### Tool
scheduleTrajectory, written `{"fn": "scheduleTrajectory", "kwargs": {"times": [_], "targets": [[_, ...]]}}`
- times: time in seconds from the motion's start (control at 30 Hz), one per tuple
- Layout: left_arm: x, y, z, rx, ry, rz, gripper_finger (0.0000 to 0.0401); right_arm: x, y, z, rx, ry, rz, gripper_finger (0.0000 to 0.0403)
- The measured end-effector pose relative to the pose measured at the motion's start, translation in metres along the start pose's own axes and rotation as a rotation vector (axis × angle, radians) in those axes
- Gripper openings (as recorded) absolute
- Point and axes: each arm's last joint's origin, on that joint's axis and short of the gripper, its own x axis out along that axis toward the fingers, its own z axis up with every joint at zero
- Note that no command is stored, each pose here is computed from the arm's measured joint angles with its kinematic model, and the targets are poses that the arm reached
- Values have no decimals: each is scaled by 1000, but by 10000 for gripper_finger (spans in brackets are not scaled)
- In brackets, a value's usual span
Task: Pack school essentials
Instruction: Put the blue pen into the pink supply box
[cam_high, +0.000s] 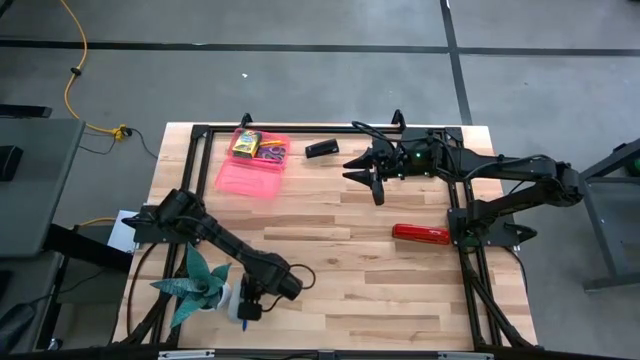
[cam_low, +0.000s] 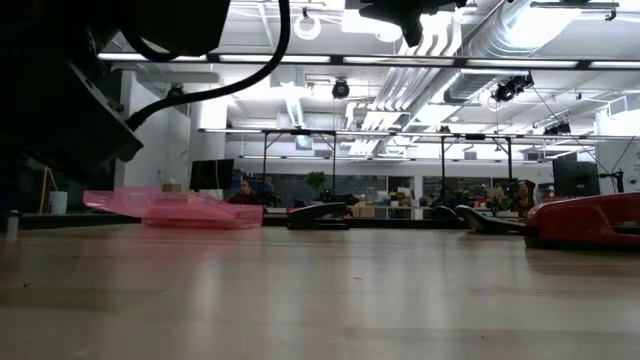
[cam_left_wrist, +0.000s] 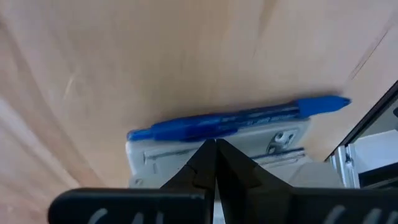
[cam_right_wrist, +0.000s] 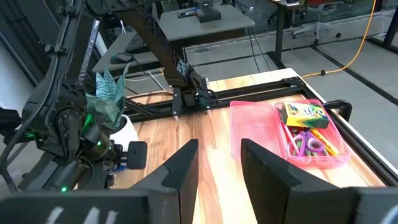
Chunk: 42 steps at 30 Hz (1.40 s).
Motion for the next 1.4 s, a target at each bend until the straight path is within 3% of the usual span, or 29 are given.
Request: {"fn": "scheduleTrajectory", "kwargs": {"times": [0.47,0.6,0.73,0.93,1.17,1.4], "targets": [[-9,11,13,38,-94,-22,0,0,0,0,6,1,0,113],[-26,22,25,59,-187,55,0,0,0,0,9,1,0,113],[-51,31,32,47,-245,66,0,0,0,0,11,1,-1,113],[-81,33,21,6,-242,56,0,0,0,0,11,2,-1,113],[-78,2,9,-108,-300,44,24,0,0,-3,16,29,-4,113],[-60,-40,-2,-251,-333,-14,96,0,-1,-5,19,44,-6,113]]}}
